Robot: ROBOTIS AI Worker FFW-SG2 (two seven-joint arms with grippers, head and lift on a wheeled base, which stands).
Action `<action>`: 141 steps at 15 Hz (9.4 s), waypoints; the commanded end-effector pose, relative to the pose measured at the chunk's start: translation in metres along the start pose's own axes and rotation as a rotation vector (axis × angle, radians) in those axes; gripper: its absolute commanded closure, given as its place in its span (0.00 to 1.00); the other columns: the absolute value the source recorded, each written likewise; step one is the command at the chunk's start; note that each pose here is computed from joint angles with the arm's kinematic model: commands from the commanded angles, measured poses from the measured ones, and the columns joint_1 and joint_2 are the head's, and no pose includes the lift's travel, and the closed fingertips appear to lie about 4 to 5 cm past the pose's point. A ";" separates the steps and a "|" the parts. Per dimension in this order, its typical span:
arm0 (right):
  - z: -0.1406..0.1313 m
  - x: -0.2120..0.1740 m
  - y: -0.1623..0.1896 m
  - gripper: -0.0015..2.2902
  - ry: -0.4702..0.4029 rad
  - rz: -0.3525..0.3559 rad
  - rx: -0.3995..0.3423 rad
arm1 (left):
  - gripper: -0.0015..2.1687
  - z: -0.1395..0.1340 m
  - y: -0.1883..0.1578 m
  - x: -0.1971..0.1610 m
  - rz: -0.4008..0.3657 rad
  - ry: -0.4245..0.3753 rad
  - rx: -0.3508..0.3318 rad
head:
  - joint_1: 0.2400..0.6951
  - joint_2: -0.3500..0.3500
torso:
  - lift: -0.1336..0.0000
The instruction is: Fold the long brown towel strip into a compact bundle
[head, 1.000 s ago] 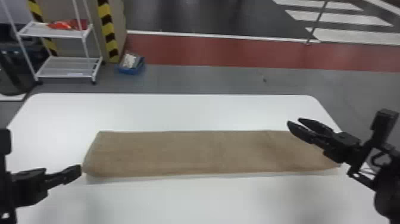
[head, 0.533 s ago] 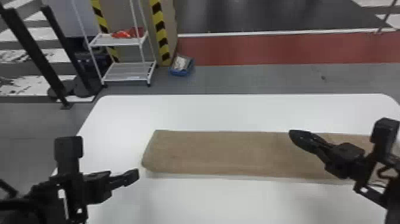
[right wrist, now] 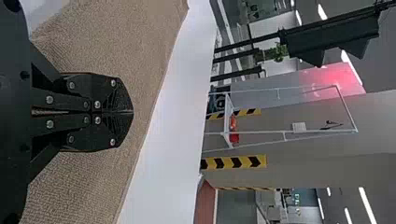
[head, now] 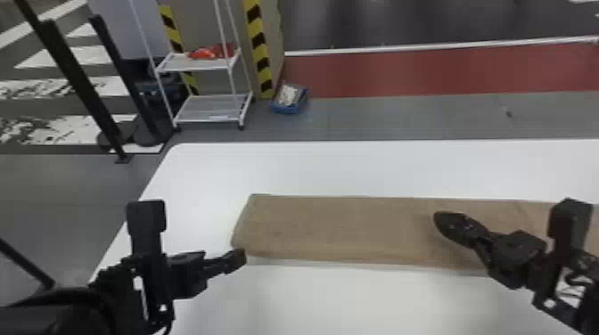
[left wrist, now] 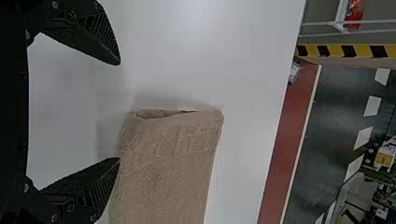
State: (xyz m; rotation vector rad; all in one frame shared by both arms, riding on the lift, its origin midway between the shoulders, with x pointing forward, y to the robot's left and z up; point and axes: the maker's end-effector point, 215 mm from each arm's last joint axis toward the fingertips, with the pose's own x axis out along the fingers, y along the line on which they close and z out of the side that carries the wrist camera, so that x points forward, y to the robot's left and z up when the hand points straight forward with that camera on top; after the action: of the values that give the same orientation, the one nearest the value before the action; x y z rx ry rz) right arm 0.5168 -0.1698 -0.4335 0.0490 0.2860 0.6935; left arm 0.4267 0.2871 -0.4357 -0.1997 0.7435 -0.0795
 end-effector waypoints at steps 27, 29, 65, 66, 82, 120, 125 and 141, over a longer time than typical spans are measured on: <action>-0.017 -0.038 -0.014 0.94 -0.009 -0.045 -0.002 | 0.00 0.002 -0.039 0.009 0.005 0.006 0.052 | 1.00 0.59 | 0.07; -0.017 -0.039 -0.016 0.94 -0.009 -0.050 -0.001 | 0.01 0.006 -0.040 0.010 0.008 -0.014 0.053 | 1.00 0.58 | 0.07; -0.002 -0.102 -0.087 0.94 -0.132 -0.181 0.026 | 0.74 0.035 -0.317 0.020 -0.257 -0.089 0.287 | 1.00 0.14 | 0.07; -0.001 -0.120 -0.098 0.94 -0.147 -0.195 0.028 | 0.74 0.033 -0.332 0.025 -0.261 -0.099 0.308 | 1.00 0.10 | 0.07; 0.056 -0.170 -0.124 0.02 -0.362 -0.338 -0.085 | 0.01 0.057 -0.325 0.017 -0.442 -0.188 0.061 | 1.00 0.00 | 0.07; 0.039 0.021 0.046 0.72 -0.023 -0.349 0.220 | 0.01 0.014 -0.170 0.027 -0.339 -0.100 0.036 | 1.00 0.53 | 0.07; 0.013 -0.004 0.020 0.72 0.021 -0.419 0.239 | 0.01 0.011 -0.175 0.027 -0.349 -0.093 0.035 | 1.00 0.47 | 0.07; 0.001 -0.016 -0.001 0.41 0.120 -0.494 0.212 | 0.01 0.003 -0.180 0.021 -0.358 -0.086 0.037 | 1.00 0.38 | 0.07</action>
State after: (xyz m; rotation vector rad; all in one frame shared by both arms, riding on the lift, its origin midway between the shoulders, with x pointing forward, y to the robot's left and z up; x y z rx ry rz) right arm 0.5036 -0.1784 -0.4318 0.1322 0.4711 0.1785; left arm 0.4436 0.1075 -0.4106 -0.2974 0.6139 -0.4224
